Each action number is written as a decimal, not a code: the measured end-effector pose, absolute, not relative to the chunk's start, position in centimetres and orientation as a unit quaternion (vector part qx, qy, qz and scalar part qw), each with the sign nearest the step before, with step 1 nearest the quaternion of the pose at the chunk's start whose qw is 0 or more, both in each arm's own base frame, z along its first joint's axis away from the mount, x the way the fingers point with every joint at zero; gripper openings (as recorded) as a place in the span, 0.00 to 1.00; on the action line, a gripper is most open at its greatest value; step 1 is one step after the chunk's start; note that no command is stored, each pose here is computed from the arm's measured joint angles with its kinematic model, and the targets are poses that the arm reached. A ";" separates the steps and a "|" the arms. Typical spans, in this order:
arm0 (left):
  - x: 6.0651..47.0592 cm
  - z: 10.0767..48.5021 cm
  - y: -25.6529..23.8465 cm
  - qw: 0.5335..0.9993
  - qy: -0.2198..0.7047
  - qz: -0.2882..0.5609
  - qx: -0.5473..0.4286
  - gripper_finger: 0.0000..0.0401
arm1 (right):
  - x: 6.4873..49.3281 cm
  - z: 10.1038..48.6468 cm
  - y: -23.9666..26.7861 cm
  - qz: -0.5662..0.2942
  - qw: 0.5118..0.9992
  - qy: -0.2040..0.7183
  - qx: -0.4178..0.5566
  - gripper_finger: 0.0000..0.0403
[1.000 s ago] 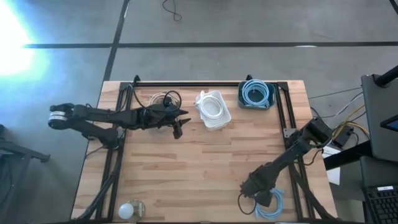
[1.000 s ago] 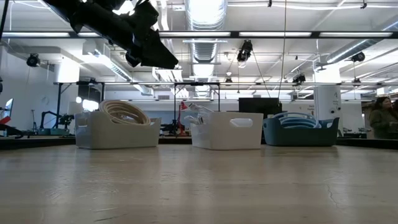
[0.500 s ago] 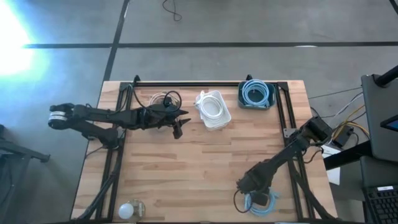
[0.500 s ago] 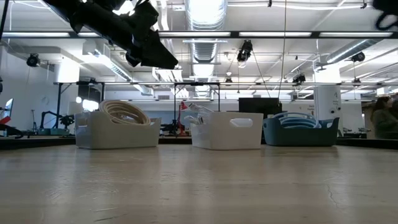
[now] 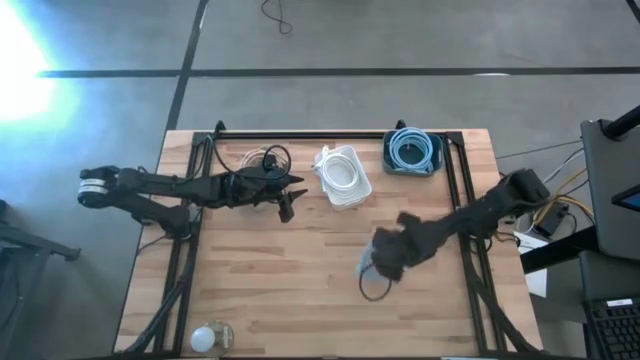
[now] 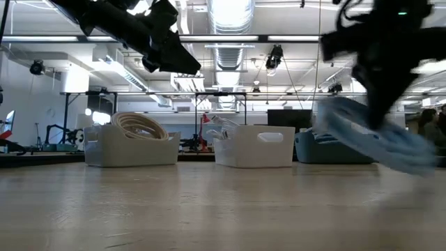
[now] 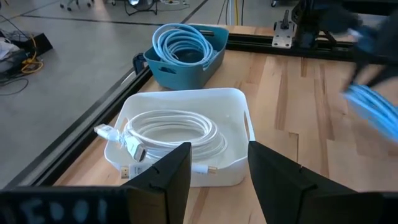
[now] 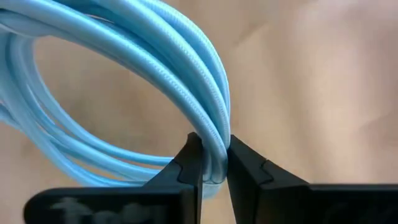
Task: Sort HDMI cables
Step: Put the light blue hdmi cable into the blue bin
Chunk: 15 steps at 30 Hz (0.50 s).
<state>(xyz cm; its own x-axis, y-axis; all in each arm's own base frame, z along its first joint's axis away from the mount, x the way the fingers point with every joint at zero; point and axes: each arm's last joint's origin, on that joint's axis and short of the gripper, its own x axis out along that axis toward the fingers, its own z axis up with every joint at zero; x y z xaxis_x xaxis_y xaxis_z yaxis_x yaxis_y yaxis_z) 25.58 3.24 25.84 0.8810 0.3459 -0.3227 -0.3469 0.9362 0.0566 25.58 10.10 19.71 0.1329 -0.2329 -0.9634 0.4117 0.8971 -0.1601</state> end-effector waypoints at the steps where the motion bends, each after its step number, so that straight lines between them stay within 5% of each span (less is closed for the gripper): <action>1: 25.6 25.8 3.2 0.970 0.166 0.179 -0.001 0.42 | 25.7 20.3 9.3 -0.235 0.763 0.599 0.055 0.10; 7: 25.6 25.9 3.2 0.970 0.165 0.179 -0.001 0.42 | 25.4 23.9 4.5 -0.337 0.801 0.495 -0.017 0.10; 15: 25.6 25.8 3.2 0.970 0.165 0.179 -0.002 0.42 | 22.3 28.2 -2.6 -0.498 0.778 0.382 0.037 0.11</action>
<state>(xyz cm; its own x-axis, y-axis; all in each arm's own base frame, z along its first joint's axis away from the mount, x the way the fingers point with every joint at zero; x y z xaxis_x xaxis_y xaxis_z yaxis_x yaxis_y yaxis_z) 25.58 3.24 25.85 0.8816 0.3464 -0.3207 -0.3476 0.9360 0.0554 22.35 -2.55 28.17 0.2118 -0.7469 -0.6303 0.8029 0.5007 -0.3236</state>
